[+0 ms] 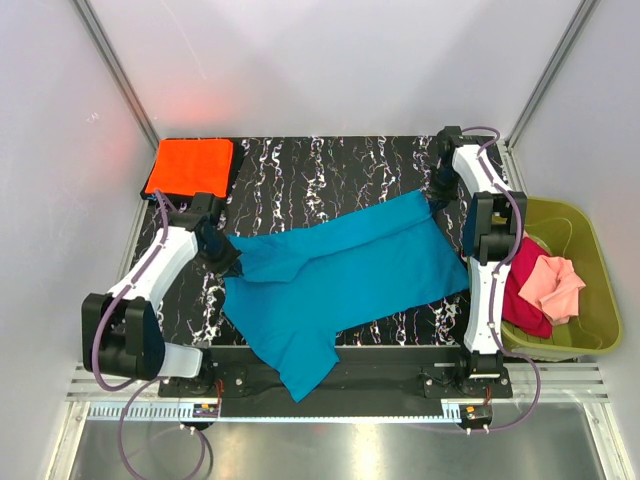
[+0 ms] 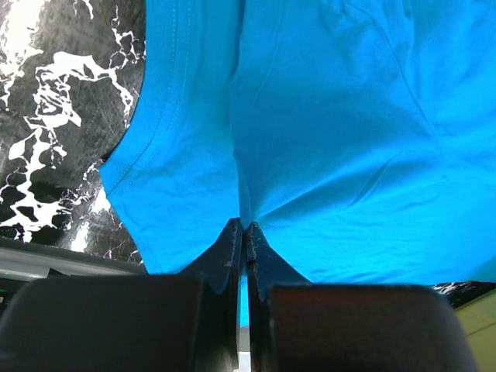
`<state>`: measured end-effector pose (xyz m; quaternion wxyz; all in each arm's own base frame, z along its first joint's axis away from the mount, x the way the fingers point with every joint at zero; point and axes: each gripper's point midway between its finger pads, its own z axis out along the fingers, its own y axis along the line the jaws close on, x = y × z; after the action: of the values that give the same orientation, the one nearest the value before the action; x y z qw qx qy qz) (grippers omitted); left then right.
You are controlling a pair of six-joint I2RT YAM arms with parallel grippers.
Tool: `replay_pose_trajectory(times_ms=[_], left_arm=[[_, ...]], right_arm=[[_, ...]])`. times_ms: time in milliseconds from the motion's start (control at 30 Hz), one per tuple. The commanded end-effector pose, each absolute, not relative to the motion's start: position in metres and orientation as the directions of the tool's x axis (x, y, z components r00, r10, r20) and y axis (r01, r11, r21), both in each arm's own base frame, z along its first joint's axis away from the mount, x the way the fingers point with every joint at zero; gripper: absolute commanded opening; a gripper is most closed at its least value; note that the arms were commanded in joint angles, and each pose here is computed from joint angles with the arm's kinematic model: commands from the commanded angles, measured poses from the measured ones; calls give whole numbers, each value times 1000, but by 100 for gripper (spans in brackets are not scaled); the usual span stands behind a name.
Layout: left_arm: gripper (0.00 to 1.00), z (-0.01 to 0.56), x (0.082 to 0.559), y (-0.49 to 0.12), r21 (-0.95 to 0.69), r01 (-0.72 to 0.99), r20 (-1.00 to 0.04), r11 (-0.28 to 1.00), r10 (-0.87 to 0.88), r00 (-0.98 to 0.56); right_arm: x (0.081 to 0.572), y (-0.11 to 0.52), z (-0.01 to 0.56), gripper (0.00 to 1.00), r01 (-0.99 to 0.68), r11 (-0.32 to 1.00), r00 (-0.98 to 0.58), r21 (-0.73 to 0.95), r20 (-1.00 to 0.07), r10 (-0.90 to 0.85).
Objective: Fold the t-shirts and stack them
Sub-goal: Fold the tshirt
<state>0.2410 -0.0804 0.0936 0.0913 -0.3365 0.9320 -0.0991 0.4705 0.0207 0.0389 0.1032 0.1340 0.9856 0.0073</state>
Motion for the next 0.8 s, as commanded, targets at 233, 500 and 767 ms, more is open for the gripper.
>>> replay_pose_trajectory(times_ms=[233, 500, 767], left_arm=[[80, 127, 272, -61, -272, -550, -312, 789, -614, -725], [66, 156, 327, -53, -243, -438, -447, 866, -500, -742], [50, 129, 361, -51, -230, -399, -424, 888, -460, -780]], right_arm=[[500, 22, 74, 43, 266, 963, -908, 43, -323, 266], [524, 60, 84, 51, 215, 955, -896, 206, -348, 277], [542, 80, 74, 51, 213, 924, -892, 316, -323, 316]])
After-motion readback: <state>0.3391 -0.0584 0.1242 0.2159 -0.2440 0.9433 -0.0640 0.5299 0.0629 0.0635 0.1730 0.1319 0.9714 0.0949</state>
